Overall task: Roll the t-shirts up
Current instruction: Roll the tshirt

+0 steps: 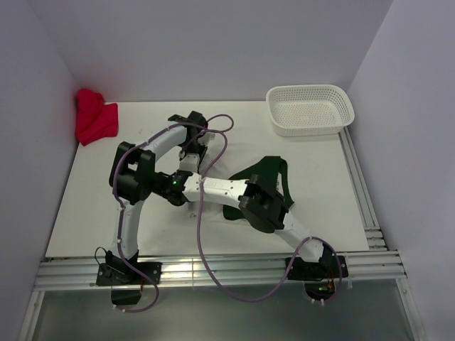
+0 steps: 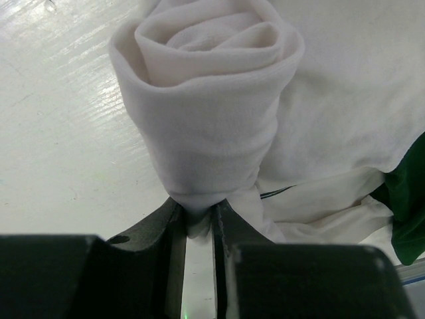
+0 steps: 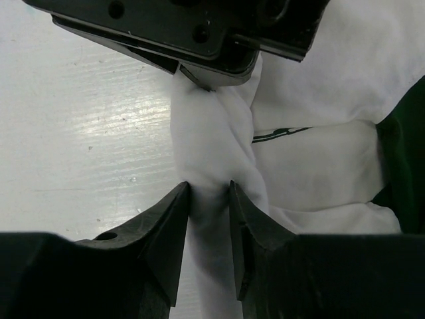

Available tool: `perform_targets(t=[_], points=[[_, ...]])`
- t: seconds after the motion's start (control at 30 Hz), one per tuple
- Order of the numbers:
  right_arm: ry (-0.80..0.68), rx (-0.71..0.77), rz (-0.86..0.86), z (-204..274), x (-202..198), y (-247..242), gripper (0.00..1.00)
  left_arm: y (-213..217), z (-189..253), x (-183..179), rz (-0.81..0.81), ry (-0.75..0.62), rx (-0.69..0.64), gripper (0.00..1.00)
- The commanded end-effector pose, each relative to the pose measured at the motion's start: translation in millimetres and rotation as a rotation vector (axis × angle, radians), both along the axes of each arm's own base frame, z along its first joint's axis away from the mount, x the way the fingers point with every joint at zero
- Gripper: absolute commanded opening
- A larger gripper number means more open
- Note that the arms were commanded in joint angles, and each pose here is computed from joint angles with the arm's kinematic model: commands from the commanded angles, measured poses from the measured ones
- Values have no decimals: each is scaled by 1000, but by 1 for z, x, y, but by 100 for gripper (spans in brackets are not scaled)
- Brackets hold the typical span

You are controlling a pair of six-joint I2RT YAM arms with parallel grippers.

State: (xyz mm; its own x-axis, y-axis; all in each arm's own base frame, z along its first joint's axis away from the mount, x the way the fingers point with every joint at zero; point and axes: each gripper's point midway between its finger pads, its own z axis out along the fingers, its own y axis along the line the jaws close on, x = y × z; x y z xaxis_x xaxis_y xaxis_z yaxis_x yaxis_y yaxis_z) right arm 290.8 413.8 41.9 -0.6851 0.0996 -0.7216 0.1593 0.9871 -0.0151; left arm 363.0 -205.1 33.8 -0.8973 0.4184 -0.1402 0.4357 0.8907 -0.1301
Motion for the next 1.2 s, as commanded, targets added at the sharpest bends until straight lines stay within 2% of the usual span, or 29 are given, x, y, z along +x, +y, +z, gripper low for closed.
perform_targets(t=[0.0,0.13,0.27,0.37,0.4,0.47,0.6,0.87,1.13,1.17], points=[[2,-32,-29,0,-1,-12,37,5,-4,4,-17,-3,49,22],[13,-23,-38,-2,-3,-16,35,3,-2,8,-27,-14,40,32],[13,37,-36,-2,-6,-15,28,-1,3,11,-33,-19,20,39],[-1,155,-29,2,-6,-13,24,-6,16,17,-31,-34,-24,51],[-3,186,-25,3,-7,-13,24,-7,17,17,-30,-31,-36,51],[14,242,-16,2,-11,-20,24,-8,29,21,-65,-53,-66,59],[-2,452,-5,9,-6,-12,23,-11,54,28,-74,-79,-141,69],[13,849,-37,8,-5,-23,20,0,79,27,-65,-59,-307,72],[52,1097,-135,-6,-7,-39,20,-4,56,10,-53,36,-474,73],[81,1099,-148,-21,-15,-46,20,-8,55,8,-53,51,-514,73]])
